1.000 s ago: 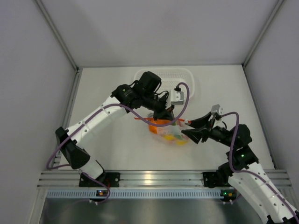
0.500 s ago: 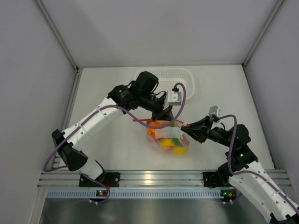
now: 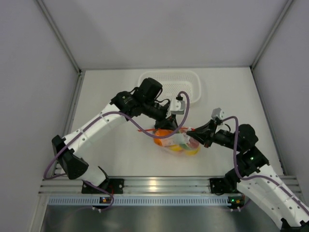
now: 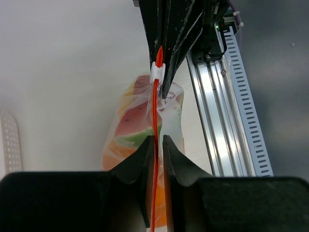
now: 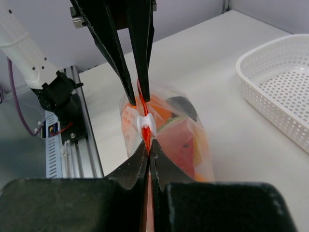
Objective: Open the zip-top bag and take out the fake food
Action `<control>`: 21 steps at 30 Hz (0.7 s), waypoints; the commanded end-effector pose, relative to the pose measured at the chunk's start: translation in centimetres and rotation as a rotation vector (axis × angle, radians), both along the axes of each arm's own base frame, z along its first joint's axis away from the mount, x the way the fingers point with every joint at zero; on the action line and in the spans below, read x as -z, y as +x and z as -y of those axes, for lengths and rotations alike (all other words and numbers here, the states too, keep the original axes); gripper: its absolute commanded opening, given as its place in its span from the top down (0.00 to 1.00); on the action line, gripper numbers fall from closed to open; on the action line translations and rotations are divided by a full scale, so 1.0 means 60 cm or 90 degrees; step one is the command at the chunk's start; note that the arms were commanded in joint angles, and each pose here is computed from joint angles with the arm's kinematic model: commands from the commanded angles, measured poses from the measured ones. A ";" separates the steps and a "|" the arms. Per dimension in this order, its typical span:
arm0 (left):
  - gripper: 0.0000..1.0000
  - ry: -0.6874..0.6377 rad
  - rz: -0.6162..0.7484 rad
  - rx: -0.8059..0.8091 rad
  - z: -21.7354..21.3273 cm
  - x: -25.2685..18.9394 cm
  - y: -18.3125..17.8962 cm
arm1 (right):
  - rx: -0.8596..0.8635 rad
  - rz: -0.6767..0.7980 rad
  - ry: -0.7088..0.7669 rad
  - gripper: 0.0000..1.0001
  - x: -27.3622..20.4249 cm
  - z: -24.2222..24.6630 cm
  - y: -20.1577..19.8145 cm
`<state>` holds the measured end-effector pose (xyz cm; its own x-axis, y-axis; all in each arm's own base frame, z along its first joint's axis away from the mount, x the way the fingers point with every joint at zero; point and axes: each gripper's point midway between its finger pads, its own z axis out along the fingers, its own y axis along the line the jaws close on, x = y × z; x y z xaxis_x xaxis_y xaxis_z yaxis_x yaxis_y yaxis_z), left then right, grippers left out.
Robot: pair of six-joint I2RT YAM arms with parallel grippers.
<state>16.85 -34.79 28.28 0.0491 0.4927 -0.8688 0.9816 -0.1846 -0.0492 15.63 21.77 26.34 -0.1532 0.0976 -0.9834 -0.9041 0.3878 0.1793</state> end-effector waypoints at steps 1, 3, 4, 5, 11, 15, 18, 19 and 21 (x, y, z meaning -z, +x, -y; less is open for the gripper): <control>0.80 -0.067 0.030 0.052 0.013 -0.037 -0.012 | -0.005 0.069 -0.002 1.00 -0.057 -0.003 -0.007; 0.69 -0.078 0.035 0.056 0.020 -0.051 -0.009 | -0.008 0.043 -0.027 1.00 -0.041 -0.006 -0.009; 0.65 -0.076 0.033 0.056 0.025 -0.049 -0.004 | 0.000 0.044 -0.030 1.00 -0.044 -0.005 -0.006; 0.61 -0.082 0.034 0.060 0.028 -0.055 -0.003 | -0.007 0.043 -0.034 1.00 -0.044 -0.009 -0.012; 0.39 -0.135 0.037 0.124 0.052 -0.094 -0.017 | -0.005 0.046 -0.064 1.00 -0.046 -0.016 -0.019; 0.42 -0.124 0.042 0.137 0.079 -0.086 -0.027 | -0.003 0.048 -0.070 1.00 -0.044 -0.021 -0.018; 0.51 -0.115 0.038 0.143 0.085 -0.076 -0.035 | 0.015 0.055 -0.065 1.00 -0.048 -0.019 -0.014; 0.51 -0.113 0.034 0.145 0.084 -0.072 -0.036 | 0.020 0.055 -0.064 1.00 -0.047 -0.017 -0.013; 0.57 -0.109 0.033 0.146 0.082 -0.065 -0.038 | 0.028 0.062 -0.059 1.00 -0.050 -0.014 -0.012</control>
<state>14.67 -39.39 31.05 0.1390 0.3706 -0.9183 0.9276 -0.3734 -0.0102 14.59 22.91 25.71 -0.1632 -0.0597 -0.9848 -0.9004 0.4170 0.1239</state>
